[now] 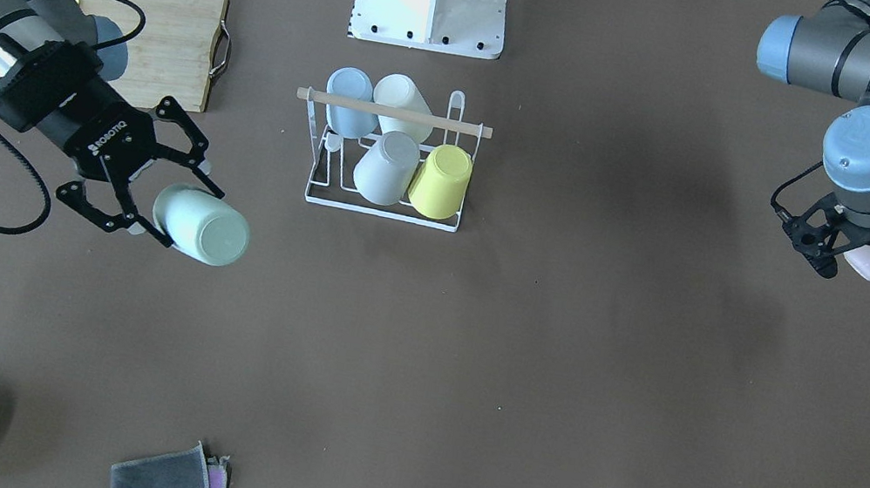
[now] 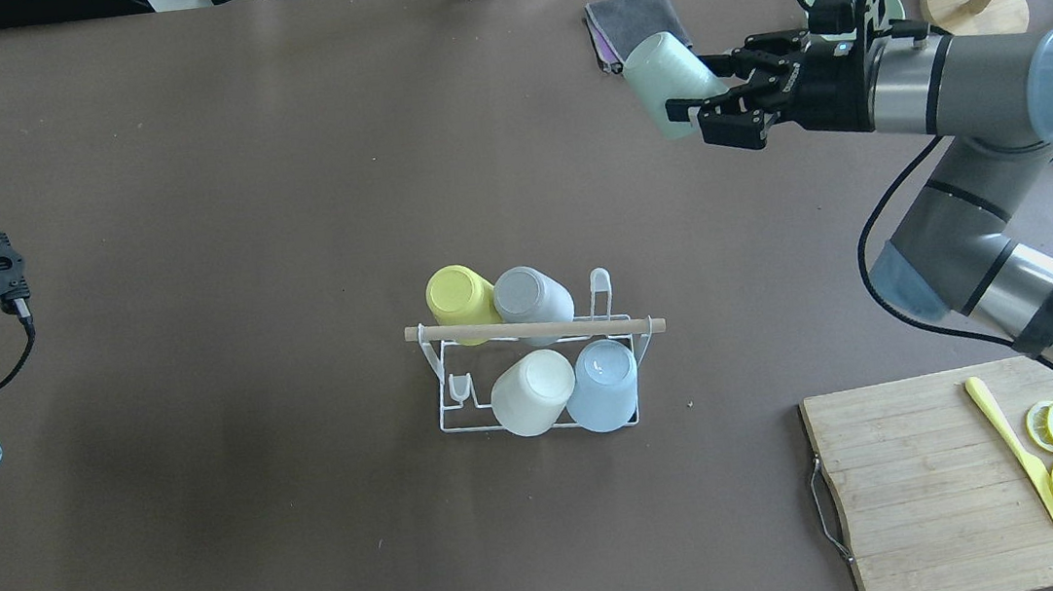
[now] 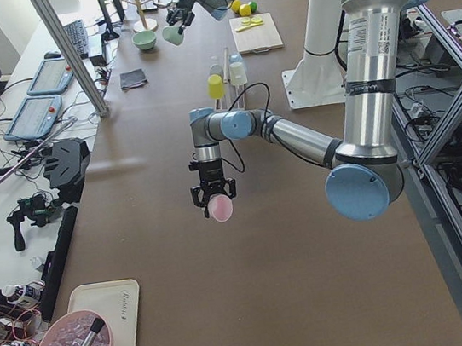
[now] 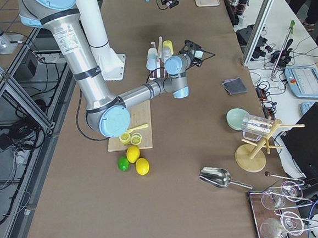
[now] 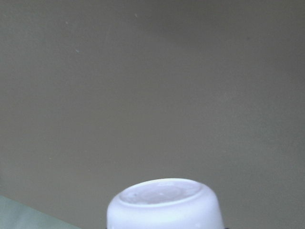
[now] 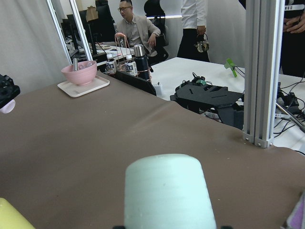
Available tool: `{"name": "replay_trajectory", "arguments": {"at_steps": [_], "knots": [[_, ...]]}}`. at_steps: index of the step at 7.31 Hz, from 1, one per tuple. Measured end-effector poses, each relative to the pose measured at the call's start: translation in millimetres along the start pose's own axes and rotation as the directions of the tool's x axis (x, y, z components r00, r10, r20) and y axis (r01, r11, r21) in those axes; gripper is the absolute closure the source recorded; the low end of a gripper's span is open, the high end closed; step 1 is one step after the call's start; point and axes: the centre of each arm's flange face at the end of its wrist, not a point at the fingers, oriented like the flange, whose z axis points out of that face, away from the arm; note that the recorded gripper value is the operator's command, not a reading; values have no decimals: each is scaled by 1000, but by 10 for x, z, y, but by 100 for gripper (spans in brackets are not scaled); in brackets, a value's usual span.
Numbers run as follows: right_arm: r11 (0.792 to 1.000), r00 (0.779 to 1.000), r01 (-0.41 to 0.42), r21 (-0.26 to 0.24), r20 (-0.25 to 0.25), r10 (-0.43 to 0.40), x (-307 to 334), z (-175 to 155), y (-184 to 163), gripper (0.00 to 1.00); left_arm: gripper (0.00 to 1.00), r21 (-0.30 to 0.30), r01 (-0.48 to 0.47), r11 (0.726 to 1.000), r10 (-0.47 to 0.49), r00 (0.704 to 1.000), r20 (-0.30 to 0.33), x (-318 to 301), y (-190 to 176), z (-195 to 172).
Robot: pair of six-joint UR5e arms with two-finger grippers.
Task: Place cup on cup holder
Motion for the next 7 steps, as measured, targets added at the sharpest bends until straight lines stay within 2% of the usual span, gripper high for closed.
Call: {"name": "replay_trajectory", "arguments": {"at_steps": [2,4,5,6,7], "knots": [[994,1000,-31,104,10,30,-355,99,156,57,29,68,39,997,-41,999,35,-227,-158,-467],[983,999,-51,175,19,49,-572,132,228,57,37,159,63,985,-77,994,83,-371,-176,-1150],[981,999,-50,190,30,45,-681,158,271,56,49,215,64,975,-90,989,118,-392,-188,-1501],[980,999,-38,193,41,31,-797,197,338,55,56,265,67,962,-110,982,151,-402,-189,-1788],[981,998,-27,192,54,16,-912,232,398,55,57,304,69,950,-126,977,172,-393,-160,-1972]]}}
